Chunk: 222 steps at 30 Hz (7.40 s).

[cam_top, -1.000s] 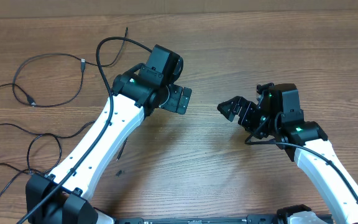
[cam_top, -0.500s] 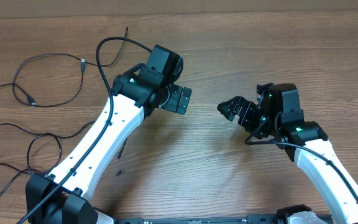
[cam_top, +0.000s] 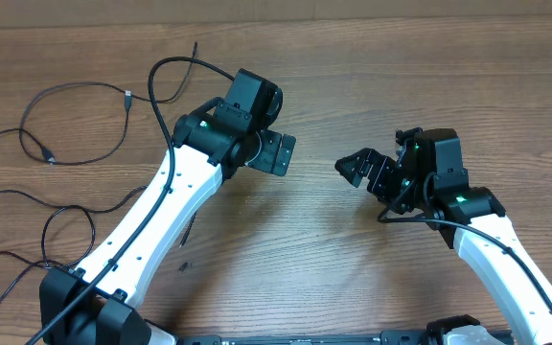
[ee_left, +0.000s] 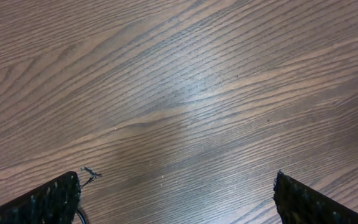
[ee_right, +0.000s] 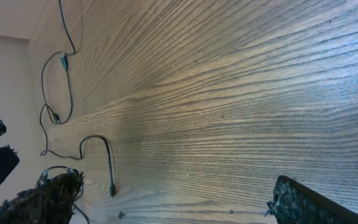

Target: Untangle cables

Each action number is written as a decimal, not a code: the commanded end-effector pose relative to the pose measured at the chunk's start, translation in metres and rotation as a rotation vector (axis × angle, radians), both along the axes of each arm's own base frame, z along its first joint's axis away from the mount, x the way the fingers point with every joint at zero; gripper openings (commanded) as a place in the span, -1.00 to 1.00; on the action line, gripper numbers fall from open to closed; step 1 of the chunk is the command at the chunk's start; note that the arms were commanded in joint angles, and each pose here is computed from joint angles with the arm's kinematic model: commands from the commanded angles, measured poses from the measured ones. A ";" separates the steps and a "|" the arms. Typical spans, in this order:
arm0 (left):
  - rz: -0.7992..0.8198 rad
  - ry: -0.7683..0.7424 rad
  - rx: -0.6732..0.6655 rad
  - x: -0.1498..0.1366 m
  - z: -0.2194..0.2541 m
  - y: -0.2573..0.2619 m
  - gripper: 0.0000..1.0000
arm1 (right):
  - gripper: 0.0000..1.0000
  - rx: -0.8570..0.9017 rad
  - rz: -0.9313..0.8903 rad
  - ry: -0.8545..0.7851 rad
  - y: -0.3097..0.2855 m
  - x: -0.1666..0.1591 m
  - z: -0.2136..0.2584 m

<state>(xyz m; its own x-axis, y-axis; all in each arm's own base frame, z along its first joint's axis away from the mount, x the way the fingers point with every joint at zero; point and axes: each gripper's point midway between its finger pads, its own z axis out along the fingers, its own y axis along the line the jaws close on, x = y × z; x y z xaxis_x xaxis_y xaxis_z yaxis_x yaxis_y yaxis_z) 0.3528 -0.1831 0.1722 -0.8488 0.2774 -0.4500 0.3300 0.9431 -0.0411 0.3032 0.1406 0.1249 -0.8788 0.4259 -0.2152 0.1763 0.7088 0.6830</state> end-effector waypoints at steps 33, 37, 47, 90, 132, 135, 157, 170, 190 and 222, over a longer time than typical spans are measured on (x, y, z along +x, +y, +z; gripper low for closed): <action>0.010 -0.026 -0.028 -0.002 0.013 0.001 0.99 | 1.00 -0.005 -0.001 -0.025 -0.001 0.006 0.007; 0.010 -0.059 -0.047 -0.005 0.028 0.002 0.99 | 1.00 -0.005 -0.001 -0.025 -0.001 0.006 0.007; 0.030 -0.231 -0.104 -0.017 0.090 0.016 0.99 | 1.00 -0.005 -0.001 -0.025 -0.001 0.006 0.007; 0.174 -1.278 -0.425 -0.114 0.063 0.140 0.99 | 1.00 -0.005 -0.001 -0.025 -0.001 0.006 0.007; 0.193 -1.003 -0.243 -0.109 -0.015 0.148 0.99 | 1.00 -0.005 -0.001 -0.025 -0.001 0.006 0.007; 0.193 -1.003 -0.243 -0.109 -0.015 0.148 0.99 | 1.00 -0.005 -0.001 -0.025 -0.001 0.006 0.007; 0.193 -1.003 -0.243 -0.109 -0.015 0.148 0.99 | 1.00 -0.005 -0.001 -0.025 -0.001 0.006 0.007; 0.193 -1.003 -0.243 -0.109 -0.015 0.148 0.99 | 1.00 -0.005 -0.001 -0.025 -0.001 0.006 0.007; 0.193 -1.003 -0.243 -0.109 -0.015 0.148 0.99 | 1.00 -0.005 -0.001 -0.025 -0.001 0.006 0.007; 0.193 -1.003 -0.243 -0.109 -0.015 0.148 0.99 | 1.00 -0.005 -0.001 -0.025 -0.001 0.006 0.007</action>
